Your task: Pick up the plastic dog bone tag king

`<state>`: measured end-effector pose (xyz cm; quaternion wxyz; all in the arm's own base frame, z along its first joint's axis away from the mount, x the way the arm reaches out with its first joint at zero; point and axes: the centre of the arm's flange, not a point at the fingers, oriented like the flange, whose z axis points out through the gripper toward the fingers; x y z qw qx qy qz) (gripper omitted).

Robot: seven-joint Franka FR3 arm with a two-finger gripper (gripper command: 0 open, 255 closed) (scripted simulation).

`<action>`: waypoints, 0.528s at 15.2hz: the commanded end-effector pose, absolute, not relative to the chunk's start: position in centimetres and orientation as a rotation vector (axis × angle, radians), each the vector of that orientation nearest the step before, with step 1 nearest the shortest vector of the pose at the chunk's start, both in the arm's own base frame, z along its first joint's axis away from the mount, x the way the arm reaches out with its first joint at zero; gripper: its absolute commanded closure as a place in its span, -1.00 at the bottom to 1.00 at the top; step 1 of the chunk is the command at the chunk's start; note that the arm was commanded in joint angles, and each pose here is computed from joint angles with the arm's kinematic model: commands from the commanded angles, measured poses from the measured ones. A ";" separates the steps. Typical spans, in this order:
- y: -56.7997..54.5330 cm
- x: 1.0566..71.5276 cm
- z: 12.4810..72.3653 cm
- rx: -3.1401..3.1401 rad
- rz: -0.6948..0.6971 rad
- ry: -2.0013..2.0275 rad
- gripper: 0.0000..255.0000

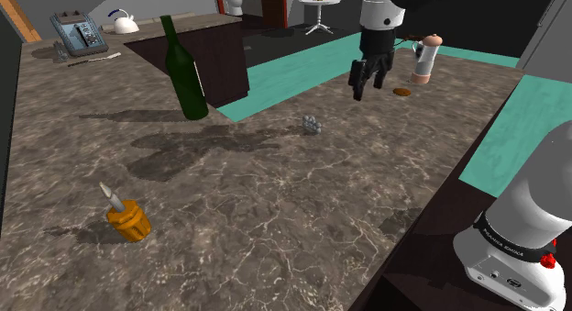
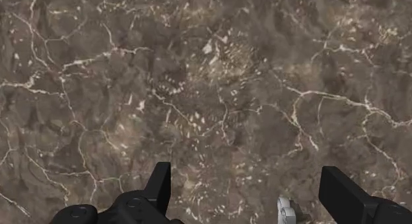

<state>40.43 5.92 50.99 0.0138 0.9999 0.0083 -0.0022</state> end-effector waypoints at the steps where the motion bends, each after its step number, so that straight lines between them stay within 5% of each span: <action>1: 7.1 42.5 49.8 3.119 -0.006 0.029 -1.00; 8: 10.7 49.4 45.1 3.134 -0.007 0.042 -1.00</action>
